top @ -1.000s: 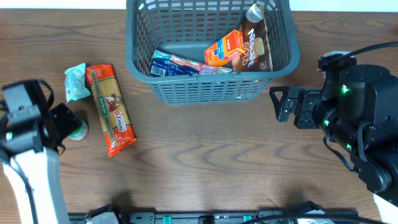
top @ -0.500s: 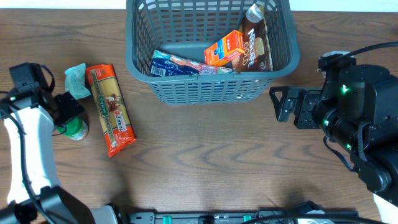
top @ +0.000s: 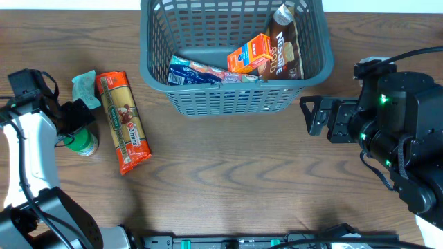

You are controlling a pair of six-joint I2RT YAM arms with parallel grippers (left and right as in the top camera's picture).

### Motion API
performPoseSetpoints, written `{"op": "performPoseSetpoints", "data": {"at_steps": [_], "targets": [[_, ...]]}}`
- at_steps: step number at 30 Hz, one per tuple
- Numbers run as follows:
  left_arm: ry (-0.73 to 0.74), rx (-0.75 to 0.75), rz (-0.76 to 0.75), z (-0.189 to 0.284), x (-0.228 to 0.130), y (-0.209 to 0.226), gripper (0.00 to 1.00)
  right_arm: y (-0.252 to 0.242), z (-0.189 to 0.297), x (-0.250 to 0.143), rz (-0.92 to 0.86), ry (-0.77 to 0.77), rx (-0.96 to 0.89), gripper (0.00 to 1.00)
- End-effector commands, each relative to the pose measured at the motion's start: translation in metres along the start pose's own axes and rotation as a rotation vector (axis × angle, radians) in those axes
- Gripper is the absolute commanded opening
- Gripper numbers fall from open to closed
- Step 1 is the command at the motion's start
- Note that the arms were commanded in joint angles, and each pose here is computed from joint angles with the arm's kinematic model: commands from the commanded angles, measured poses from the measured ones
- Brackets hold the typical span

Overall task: Pack container
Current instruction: 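Reach the left gripper down to the green-lidded jar, then close the left gripper around the green-lidded jar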

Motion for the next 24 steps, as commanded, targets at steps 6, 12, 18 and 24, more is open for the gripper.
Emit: {"op": "performPoseSetpoints", "data": {"at_steps": [6, 12, 18, 24], "targets": [[0.068, -0.042, 0.026, -0.022, -0.005, 0.008, 0.98, 0.000, 0.003, 0.002, -0.017, -0.009, 0.003, 0.99], [0.118, -0.047, 0.022, -0.039, -0.009, 0.007, 0.98, 0.000, 0.002, 0.002, -0.017, -0.008, 0.002, 0.99], [0.152, -0.049, 0.021, -0.054, -0.010, 0.006, 0.98, 0.000, 0.002, 0.002, -0.017, -0.008, 0.002, 0.99], [0.172, -0.051, 0.017, -0.068, -0.010, 0.006, 0.99, 0.000, 0.002, 0.002, -0.017, -0.008, 0.002, 0.99]]}}
Point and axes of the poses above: each gripper's point midway between its finger pads, its own z axis back along the fingers, its own y axis along the line the jaws close on, x = y × z, the point moved 5 cm from there along z, back along the fingers, and after that the axes turned 15 degrees about -z, right-handed, at the moved point
